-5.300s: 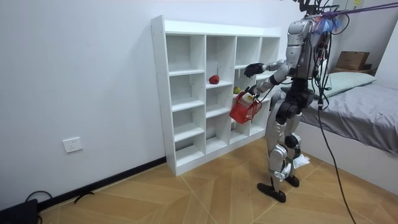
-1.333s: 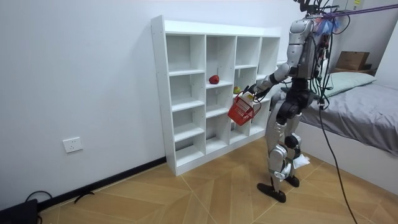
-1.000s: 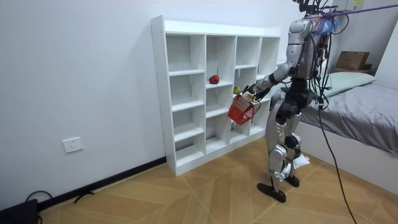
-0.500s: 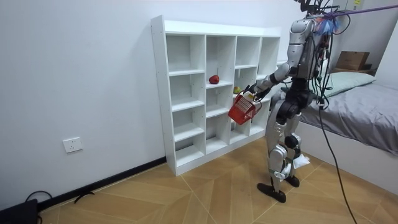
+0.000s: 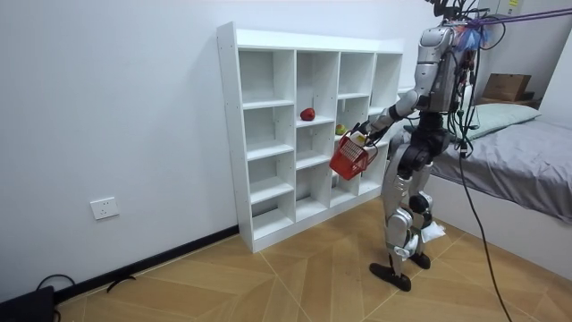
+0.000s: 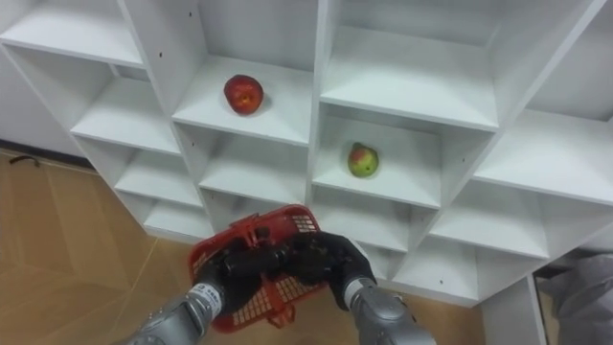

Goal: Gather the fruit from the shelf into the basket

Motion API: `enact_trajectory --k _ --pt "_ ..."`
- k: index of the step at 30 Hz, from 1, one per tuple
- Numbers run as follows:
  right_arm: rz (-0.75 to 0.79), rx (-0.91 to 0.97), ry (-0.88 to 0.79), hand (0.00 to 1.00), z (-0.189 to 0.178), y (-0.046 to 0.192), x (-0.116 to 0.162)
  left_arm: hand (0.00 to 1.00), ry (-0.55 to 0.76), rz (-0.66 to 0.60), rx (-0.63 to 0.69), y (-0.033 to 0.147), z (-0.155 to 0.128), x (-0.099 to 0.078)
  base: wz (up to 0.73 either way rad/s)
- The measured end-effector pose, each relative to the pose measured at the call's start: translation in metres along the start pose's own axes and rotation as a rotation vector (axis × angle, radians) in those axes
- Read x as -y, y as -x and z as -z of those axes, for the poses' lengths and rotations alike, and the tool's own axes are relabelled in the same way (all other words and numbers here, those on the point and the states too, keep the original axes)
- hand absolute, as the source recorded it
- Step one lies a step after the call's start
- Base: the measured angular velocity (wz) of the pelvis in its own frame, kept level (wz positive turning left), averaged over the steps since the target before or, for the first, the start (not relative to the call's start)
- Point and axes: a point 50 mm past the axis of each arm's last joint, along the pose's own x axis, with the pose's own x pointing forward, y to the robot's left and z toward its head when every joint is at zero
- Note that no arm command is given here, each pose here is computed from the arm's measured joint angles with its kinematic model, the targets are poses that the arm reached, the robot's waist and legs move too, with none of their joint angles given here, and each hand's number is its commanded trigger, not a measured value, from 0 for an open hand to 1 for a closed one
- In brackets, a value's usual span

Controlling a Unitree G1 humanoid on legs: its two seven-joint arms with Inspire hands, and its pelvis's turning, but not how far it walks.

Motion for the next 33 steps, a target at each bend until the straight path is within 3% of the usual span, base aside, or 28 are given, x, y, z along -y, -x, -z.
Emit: enact_trajectory --k 33 --pt "0.004 0.000 -0.002 0.00 0.0001 -0.0001 0.0001 1.00 0.000 -0.005 -0.023 0.0007 0.0044 -0.0047 0.00"
